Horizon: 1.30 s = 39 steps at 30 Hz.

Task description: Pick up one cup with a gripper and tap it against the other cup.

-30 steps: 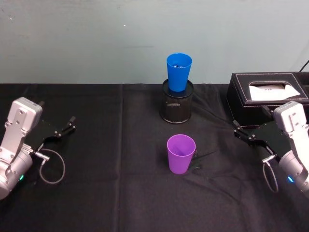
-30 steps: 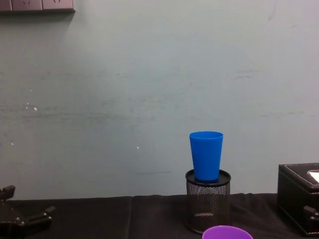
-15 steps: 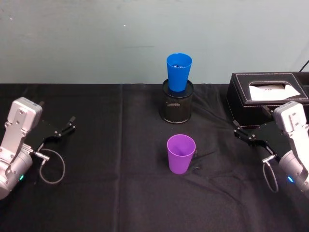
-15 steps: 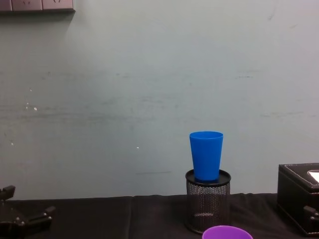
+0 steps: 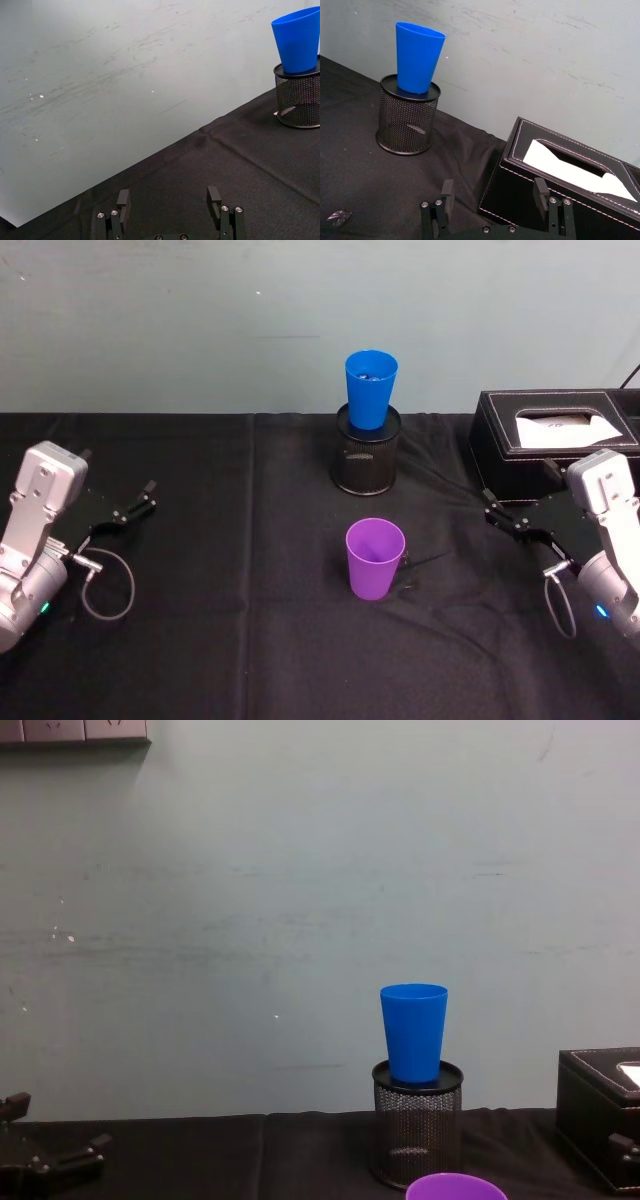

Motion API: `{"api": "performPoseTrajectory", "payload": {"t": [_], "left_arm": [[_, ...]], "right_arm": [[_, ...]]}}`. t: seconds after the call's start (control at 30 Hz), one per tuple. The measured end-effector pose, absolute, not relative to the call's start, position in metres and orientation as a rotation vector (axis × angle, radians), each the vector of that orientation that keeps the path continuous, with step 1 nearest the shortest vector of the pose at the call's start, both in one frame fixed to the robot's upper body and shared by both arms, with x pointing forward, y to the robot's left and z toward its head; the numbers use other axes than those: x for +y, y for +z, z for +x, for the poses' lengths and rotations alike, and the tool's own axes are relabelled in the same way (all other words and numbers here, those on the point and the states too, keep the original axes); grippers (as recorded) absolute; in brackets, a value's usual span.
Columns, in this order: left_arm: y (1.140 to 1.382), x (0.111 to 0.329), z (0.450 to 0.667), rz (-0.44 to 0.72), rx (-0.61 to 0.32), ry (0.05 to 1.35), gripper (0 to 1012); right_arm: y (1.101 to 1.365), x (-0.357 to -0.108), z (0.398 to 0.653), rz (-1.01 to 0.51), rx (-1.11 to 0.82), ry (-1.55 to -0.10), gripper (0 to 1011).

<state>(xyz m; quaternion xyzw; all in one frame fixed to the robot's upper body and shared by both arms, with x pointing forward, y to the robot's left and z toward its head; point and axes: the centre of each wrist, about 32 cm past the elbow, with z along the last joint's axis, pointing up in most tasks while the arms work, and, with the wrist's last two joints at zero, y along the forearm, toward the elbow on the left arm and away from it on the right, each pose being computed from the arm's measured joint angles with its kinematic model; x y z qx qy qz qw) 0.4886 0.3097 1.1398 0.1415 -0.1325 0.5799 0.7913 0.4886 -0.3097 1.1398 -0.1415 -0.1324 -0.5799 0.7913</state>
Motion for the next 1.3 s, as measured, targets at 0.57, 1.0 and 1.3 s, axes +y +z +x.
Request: {"api": "performPoseTrajectory", "payload": {"t": [0.57, 1.0, 1.3], "left_arm": [[1.140, 0.310, 0.489, 0.304, -0.285, 1.248, 1000], [1.140, 0.310, 0.489, 0.304, -0.285, 1.248, 1000], [1.140, 0.310, 0.489, 0.304, -0.285, 1.248, 1000]], "right_arm": [[1.153, -0.316, 0.471, -0.206, -0.280, -1.166, 1003], [1.133, -0.320, 0.429, -0.124, -0.132, -0.807, 1003], [1.126, -0.304, 0.430, -0.120, -0.097, -0.711, 1003]]}}
